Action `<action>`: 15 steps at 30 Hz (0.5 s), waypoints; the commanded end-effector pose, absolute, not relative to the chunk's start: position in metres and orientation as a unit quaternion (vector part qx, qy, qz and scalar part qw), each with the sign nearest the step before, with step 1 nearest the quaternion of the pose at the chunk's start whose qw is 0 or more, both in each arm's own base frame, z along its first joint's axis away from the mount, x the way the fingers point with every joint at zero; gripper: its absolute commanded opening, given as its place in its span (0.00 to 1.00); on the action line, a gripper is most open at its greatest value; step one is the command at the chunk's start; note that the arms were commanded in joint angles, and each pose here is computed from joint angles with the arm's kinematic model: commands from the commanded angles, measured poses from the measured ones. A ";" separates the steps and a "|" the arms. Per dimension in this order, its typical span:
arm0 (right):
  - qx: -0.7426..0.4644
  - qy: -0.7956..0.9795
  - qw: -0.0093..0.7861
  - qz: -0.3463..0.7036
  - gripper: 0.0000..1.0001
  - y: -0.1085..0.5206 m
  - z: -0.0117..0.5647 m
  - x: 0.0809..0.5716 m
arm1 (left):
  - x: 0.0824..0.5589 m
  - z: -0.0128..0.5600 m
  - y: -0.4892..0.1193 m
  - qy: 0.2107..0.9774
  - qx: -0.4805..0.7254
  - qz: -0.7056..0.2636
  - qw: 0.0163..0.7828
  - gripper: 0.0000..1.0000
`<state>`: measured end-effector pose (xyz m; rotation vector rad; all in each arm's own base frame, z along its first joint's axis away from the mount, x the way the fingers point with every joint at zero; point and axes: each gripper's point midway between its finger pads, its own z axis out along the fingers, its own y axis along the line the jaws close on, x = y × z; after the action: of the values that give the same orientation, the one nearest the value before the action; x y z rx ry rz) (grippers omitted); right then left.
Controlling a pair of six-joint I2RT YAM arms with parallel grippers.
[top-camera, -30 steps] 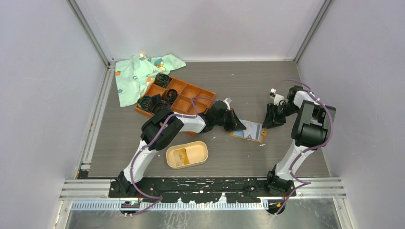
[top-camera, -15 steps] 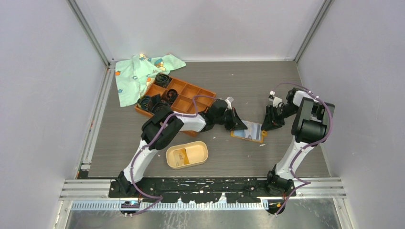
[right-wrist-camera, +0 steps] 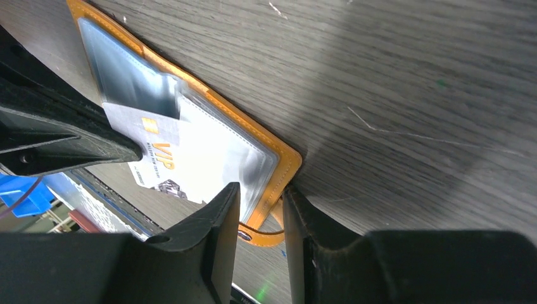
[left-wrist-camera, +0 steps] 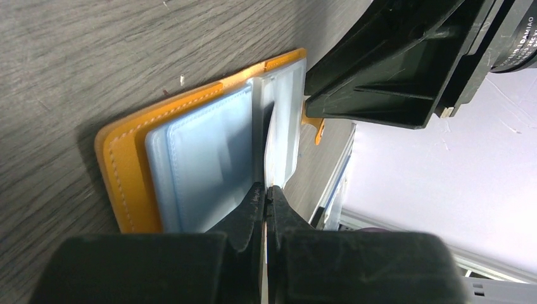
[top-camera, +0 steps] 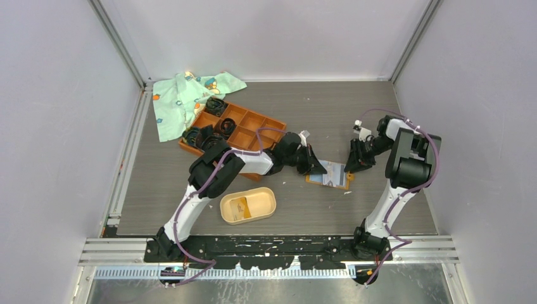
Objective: Put the credit cards into the card holder
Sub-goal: Insert the credit card into the card holder.
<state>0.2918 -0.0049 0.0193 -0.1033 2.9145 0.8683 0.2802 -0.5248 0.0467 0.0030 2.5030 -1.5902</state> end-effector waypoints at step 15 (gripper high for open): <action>-0.084 0.949 0.067 0.297 0.34 0.015 0.027 0.312 | 0.298 0.047 -0.527 0.832 0.008 -0.539 0.129 0.00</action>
<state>0.3034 0.0083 0.0193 -0.2138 2.9048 0.8624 0.2849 -0.5253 0.0442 0.0190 2.4813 -1.5944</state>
